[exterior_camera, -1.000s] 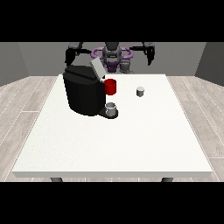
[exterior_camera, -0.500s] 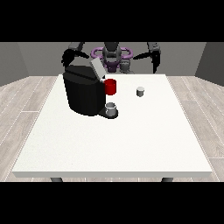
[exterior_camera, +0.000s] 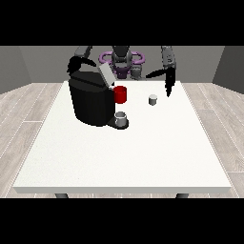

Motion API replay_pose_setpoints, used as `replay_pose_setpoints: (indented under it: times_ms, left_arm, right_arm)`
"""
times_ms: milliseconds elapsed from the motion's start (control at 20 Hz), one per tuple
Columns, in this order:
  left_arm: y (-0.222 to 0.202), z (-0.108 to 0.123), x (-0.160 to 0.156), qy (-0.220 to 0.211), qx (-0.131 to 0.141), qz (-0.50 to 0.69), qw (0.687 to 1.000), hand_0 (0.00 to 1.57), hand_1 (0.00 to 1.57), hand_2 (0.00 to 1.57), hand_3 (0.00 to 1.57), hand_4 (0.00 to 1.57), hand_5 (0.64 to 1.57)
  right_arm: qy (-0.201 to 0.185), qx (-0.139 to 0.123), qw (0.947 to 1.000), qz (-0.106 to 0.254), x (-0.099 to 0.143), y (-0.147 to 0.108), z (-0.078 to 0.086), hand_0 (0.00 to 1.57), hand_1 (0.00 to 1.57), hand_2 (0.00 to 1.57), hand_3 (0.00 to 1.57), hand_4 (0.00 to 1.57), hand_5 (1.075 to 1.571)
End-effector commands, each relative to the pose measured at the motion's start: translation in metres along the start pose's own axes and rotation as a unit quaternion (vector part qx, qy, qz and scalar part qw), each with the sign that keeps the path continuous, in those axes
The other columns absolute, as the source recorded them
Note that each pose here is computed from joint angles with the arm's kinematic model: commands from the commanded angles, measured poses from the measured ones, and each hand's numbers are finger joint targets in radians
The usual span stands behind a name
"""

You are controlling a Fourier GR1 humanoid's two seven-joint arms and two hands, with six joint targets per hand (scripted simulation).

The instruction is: Insert the coffee pod into the coffee machine and close the lid

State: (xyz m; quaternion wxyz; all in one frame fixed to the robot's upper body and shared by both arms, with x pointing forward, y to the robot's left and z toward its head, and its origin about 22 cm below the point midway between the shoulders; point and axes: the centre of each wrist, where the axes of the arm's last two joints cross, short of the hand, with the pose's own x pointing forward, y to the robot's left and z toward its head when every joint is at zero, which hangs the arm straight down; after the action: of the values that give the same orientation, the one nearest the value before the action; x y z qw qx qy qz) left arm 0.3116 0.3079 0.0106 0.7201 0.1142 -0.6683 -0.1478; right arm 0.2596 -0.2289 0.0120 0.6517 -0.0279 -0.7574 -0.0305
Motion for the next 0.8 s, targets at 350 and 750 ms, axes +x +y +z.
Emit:
replay_pose_setpoints:
  times_ms: [350, 750]
  left_arm:
    - [-0.014, -0.024, -0.013, 0.039, -0.028, -0.077, 0.996, 0.00, 0.00, 0.00, 0.00, 0.00, 1.571]
    - [-0.013, -0.034, -0.016, 0.072, -0.051, -0.111, 0.990, 0.65, 0.65, 0.72, 0.35, 0.00, 1.571]
  right_arm:
    - [0.036, -0.018, 0.9989, 0.023, 0.006, -0.009, -0.029, 0.00, 0.00, 0.00, 0.00, 0.37, 1.571]
    - [0.067, -0.027, 0.9964, 0.045, -0.024, 0.012, -0.025, 0.00, 0.00, 0.00, 0.00, 0.42, 1.571]
